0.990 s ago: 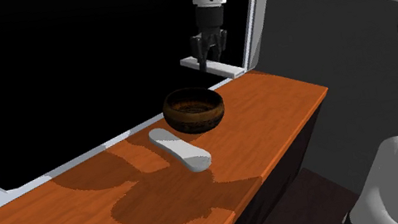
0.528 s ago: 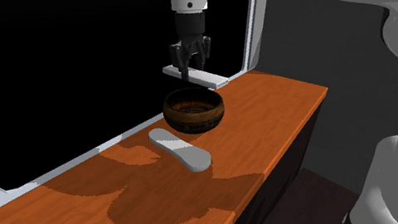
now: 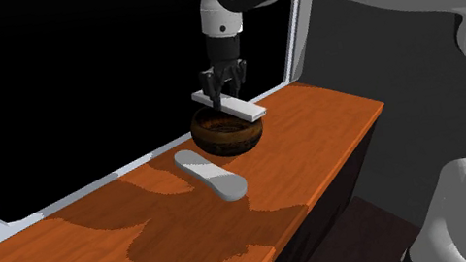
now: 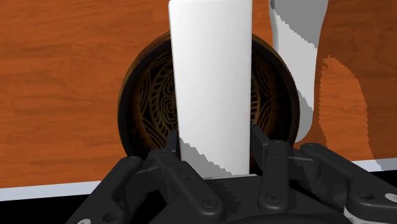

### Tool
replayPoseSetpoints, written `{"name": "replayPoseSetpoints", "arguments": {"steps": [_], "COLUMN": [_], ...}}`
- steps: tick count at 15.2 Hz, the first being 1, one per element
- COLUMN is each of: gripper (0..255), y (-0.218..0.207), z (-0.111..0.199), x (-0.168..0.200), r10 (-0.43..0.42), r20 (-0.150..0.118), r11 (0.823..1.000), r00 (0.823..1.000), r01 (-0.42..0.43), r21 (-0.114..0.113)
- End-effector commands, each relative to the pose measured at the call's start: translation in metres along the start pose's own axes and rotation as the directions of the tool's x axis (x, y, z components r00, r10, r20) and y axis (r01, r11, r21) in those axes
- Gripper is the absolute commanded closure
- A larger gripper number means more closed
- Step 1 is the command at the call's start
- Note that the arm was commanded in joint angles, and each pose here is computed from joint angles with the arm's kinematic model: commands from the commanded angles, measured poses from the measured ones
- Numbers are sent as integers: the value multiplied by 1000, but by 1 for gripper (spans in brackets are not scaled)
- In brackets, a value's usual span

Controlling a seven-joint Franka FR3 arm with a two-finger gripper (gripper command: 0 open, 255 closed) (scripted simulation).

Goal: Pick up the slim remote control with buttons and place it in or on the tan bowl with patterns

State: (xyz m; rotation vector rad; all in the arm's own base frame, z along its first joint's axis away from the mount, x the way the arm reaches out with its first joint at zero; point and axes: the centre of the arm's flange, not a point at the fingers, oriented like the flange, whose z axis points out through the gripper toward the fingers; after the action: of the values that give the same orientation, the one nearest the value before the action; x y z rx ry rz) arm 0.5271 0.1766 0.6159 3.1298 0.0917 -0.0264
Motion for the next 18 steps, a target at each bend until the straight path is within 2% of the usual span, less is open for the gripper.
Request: {"name": "replayPoseSetpoints", "arguments": {"steps": [1,4,11,12,17,18], "gripper": [255,255,255,0,0,0], "y": [-1,-1,-1,-1,-1,-1], "z": [11,23,23,23,23,10], "x": [0,0,0,0,0,0], "r10": [0,0,0,0,0,0], "r20": [-1,-1,-1,-1,-1,-1], "r11": [1000,1000,1000,1000,1000,1000], "r00": [1000,1000,1000,1000,1000,1000], "r01": [0,0,0,0,0,0], "r21": [0,0,0,0,0,0]}}
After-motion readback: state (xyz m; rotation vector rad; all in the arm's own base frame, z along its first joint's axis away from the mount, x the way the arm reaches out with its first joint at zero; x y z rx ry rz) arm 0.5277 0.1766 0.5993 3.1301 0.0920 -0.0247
